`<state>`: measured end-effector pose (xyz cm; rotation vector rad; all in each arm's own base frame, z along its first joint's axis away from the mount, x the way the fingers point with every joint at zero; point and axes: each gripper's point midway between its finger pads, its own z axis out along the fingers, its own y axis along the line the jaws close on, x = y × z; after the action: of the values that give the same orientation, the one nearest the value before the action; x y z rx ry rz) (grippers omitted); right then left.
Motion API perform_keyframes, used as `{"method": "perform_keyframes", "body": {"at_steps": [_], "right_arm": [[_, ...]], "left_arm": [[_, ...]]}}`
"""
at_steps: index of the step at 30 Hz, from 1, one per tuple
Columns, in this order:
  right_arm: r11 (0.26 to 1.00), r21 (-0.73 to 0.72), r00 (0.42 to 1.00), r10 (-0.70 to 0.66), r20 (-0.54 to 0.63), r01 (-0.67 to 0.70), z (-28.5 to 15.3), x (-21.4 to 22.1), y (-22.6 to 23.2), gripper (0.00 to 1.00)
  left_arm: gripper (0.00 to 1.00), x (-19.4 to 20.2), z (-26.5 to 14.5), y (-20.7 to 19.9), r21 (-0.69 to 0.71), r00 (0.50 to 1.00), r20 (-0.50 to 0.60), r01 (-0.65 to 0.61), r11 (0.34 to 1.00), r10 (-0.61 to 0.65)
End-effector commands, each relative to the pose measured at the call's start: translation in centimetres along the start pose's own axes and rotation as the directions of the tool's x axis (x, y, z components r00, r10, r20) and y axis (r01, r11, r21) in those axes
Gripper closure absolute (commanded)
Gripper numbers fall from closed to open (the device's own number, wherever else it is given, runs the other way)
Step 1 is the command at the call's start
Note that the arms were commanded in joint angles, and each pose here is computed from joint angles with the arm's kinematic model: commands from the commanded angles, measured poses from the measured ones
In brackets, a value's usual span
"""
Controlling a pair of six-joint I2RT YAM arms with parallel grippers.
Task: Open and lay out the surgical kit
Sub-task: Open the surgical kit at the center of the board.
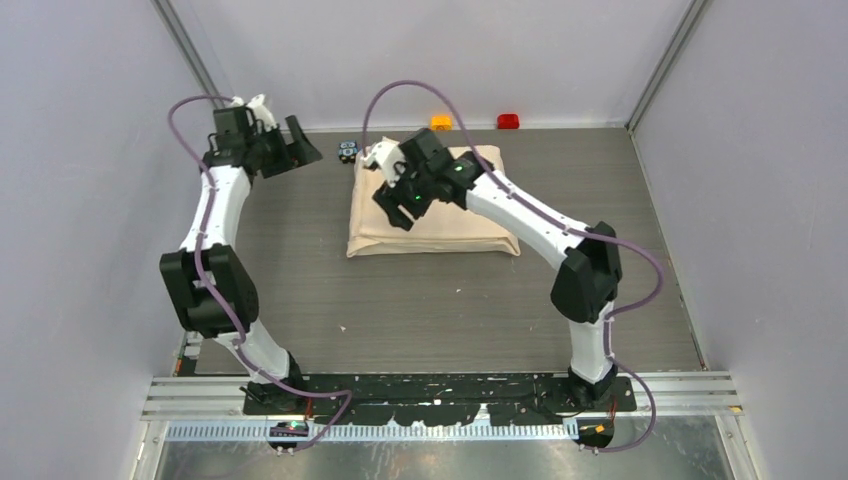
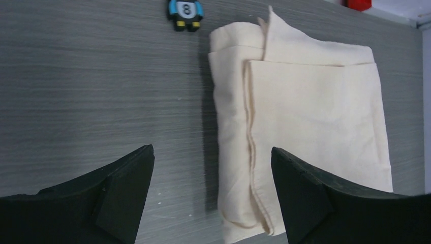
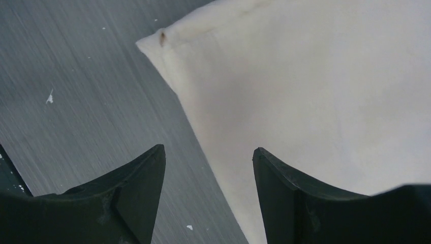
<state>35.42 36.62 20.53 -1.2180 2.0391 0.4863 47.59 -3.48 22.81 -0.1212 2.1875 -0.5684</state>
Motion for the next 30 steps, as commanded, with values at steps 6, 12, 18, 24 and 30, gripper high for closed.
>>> {"method": "perform_keyframes", "body": {"at_steps": [6,12,18,24,30], "right_arm": [[0.976,-0.108,0.977,-0.197,-0.084,0.187,4.9,-0.6,5.7,0.32],[0.977,-0.072,0.972,-0.206,-0.109,0.199,7.8,-0.6,5.0,0.38],[0.980,-0.057,0.974,-0.195,-0.115,0.189,9.2,-0.6,4.6,0.48],[0.983,-0.010,0.977,-0.185,-0.110,0.185,10.2,-1.0,3.8,0.53],[0.987,0.023,0.983,-0.157,-0.094,0.159,10.3,-1.5,3.4,0.73]], "left_arm": [[0.13,-0.9,-6.7,4.2,-0.065,0.994,0.107,0.028,0.998,-0.021],[0.13,-0.1,-7.4,4.4,-0.064,0.995,0.096,0.016,0.998,-0.010],[0.14,0.2,-7.4,4.2,-0.048,0.996,0.085,0.013,0.999,-0.009],[0.15,0.6,-7.3,4.3,-0.039,0.997,0.080,0.021,0.999,-0.017],[0.15,0.8,-7.5,4.4,-0.039,0.997,0.082,0.021,0.999,-0.018]]}}
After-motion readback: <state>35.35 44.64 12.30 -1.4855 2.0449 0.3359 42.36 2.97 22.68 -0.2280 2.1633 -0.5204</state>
